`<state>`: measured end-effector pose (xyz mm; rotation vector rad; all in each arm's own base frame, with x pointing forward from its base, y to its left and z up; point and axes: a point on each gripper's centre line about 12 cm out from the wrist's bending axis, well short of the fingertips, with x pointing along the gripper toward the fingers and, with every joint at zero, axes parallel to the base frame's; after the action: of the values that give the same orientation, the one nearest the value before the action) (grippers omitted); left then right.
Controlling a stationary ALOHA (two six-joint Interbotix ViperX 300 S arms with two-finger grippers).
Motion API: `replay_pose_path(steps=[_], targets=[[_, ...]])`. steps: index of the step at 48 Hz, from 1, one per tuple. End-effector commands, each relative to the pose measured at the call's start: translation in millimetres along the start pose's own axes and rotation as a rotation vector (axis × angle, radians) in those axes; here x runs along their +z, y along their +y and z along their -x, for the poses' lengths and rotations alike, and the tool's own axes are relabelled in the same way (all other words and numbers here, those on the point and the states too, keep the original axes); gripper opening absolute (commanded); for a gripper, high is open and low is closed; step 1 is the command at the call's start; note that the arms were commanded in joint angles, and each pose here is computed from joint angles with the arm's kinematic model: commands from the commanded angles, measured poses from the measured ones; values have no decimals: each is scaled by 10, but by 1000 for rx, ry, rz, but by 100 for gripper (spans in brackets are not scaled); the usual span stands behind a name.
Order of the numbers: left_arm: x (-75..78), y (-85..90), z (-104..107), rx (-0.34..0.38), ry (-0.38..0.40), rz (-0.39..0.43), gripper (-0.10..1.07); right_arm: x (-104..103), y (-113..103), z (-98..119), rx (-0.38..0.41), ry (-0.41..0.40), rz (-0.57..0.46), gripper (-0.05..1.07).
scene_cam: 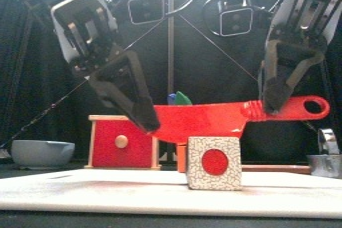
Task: Cut sushi
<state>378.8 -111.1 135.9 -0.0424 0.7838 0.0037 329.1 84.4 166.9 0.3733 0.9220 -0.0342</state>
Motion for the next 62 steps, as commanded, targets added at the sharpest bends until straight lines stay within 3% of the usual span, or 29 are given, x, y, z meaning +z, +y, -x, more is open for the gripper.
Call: replay_pose_path(steps=[1, 8, 35, 62], targets=[[185, -7, 147, -13, -61, 2, 52, 98, 68, 134, 31, -45, -5, 22], [202, -14, 171, -16, -66, 12, 52, 70, 111, 105, 41, -39, 0, 22], [24, -239, 61, -53, 2, 65, 52, -85, 192, -141, 48, 18, -12, 22], [-8, -286, 74, -56, 12, 76, 52, -36, 299, -27, 82, -5, -16, 22]])
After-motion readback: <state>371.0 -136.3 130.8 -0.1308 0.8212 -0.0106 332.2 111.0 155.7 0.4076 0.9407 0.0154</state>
